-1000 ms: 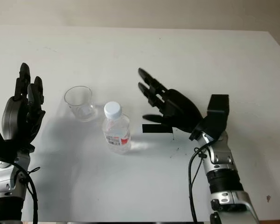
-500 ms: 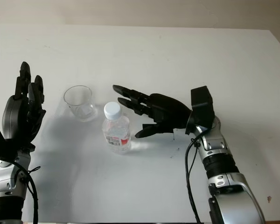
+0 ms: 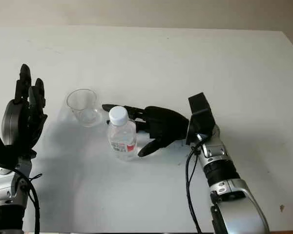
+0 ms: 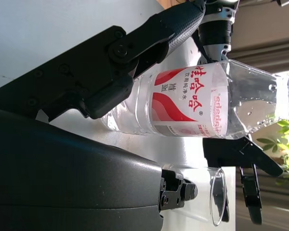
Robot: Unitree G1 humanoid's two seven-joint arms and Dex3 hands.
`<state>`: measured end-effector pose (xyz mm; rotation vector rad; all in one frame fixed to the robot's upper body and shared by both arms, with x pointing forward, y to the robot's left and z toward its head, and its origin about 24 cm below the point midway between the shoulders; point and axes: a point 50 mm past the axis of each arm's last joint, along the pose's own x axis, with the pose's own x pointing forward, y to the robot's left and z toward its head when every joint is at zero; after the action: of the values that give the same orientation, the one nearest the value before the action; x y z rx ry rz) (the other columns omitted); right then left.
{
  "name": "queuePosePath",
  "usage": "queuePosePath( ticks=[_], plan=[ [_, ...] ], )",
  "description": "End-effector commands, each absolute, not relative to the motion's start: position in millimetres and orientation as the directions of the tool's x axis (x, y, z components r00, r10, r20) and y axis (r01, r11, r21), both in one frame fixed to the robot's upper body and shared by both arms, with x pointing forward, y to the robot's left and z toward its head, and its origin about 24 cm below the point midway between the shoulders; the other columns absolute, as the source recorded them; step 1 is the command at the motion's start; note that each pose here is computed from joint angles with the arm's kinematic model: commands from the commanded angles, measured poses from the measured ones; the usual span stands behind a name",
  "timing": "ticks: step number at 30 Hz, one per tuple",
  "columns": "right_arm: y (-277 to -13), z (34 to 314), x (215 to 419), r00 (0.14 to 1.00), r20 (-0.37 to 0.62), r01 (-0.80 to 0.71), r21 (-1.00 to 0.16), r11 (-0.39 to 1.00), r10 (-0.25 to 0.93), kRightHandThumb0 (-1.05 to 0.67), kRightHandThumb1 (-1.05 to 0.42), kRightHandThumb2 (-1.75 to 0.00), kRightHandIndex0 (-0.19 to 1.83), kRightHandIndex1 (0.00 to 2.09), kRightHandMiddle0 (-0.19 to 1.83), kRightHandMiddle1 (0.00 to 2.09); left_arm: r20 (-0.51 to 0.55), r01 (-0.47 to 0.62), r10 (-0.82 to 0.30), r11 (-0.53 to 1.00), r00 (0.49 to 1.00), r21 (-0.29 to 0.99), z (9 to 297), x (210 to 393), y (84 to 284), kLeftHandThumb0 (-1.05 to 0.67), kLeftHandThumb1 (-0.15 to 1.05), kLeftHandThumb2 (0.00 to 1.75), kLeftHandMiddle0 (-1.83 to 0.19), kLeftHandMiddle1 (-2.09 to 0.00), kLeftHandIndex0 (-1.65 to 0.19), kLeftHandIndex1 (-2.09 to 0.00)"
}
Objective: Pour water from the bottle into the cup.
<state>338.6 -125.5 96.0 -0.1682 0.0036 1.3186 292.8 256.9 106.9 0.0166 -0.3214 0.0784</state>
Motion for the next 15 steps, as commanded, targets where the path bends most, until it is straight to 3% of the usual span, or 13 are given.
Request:
queuePosePath(
  ticks=[1,15],
  plan=[
    [-128,100,341,0.24,-0.106,-0.966,-0.128,0.226,0.965,-0.97,-0.76,-0.05,0.19,0.22,0.07,0.17,0.326,-0.086,0.078,0.996,0.942,0.011,109,292.0,258.8,-0.82,1.05,0.63,0.14,-0.06,0.19,-0.02],
    [-118,98,341,0.172,-0.12,-0.983,-0.082,0.163,0.978,-1.0,-0.76,-0.05,0.2,0.28,0.07,0.24,0.329,-0.086,0.076,0.996,0.941,0.016,109,292.9,258.5,-0.82,1.05,0.64,0.15,-0.05,0.19,-0.02]
  ],
)
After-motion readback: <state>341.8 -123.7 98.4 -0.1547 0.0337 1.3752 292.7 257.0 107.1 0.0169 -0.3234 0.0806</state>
